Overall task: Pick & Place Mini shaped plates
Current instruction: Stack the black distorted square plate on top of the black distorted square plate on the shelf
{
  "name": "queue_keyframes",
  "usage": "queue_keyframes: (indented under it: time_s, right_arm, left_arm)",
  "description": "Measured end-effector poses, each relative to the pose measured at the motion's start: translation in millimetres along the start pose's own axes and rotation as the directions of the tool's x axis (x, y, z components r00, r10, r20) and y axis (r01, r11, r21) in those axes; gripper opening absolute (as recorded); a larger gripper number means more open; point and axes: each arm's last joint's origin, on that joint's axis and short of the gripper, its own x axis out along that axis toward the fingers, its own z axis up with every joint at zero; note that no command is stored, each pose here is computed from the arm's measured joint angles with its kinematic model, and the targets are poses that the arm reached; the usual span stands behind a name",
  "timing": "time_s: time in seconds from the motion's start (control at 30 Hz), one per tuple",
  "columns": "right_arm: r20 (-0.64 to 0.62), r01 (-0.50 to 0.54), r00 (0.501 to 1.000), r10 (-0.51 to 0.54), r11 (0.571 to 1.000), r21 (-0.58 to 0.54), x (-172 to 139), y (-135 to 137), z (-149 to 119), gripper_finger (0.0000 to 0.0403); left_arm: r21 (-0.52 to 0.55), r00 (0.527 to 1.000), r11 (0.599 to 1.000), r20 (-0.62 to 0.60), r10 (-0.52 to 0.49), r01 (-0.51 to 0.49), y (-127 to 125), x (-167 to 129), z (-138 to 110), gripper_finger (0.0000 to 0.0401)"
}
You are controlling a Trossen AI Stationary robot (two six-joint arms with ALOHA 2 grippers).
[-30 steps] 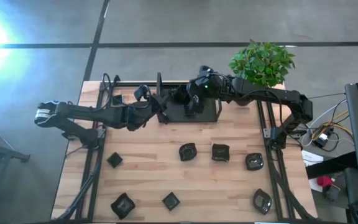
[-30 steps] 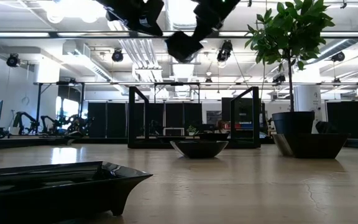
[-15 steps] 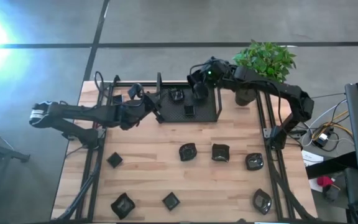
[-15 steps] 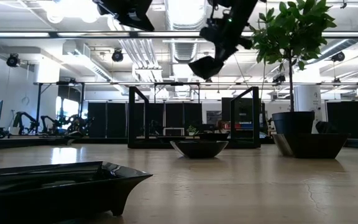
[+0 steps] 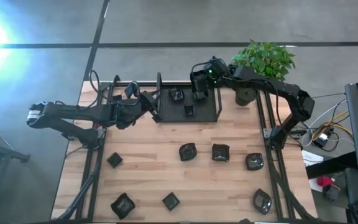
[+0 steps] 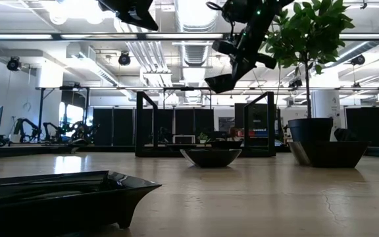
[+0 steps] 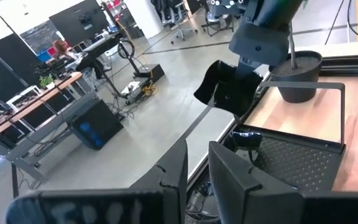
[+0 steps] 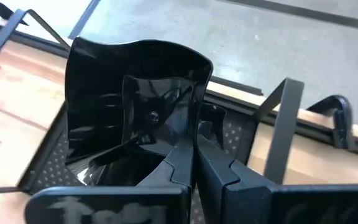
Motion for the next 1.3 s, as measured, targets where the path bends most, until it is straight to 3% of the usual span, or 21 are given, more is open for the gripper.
queue_keyframes:
  time_s: [0.5, 0.7, 0.87, 1.13, 1.3]
  right_arm:
    - [0.071, -0.021, 0.997, 0.013, 0.993, 0.119, 27, -15, 2, 0.0008]
    - [0.012, 0.016, 1.000, -0.019, 0.985, 0.174, 49, -30, -4, 0.0008]
    - [-0.078, 0.013, 0.997, -0.005, 0.995, 0.094, 74, -30, -5, 0.0008]
    - [-0.085, 0.022, 0.996, -0.017, 0.998, 0.061, 84, -27, 9, 0.0008]
    - [-0.089, 0.011, 0.996, -0.025, 0.988, -0.152, 84, -29, 14, 0.0008]
  left_arm:
    - [0.061, 0.999, 0.998, -0.035, -0.006, 0.008, 2, -3, -4, 0.0062]
    - [0.062, 0.999, 0.998, -0.043, -0.007, 0.010, 2, -3, -5, 0.0062]
    - [0.061, 0.999, 0.998, -0.044, -0.007, 0.010, 2, -3, -5, 0.0062]
    - [0.058, 0.999, 0.998, -0.053, -0.009, 0.012, 2, -3, -7, 0.0062]
    - [0.063, 0.998, 0.998, -0.059, -0.009, 0.013, 2, -3, -7, 0.0062]
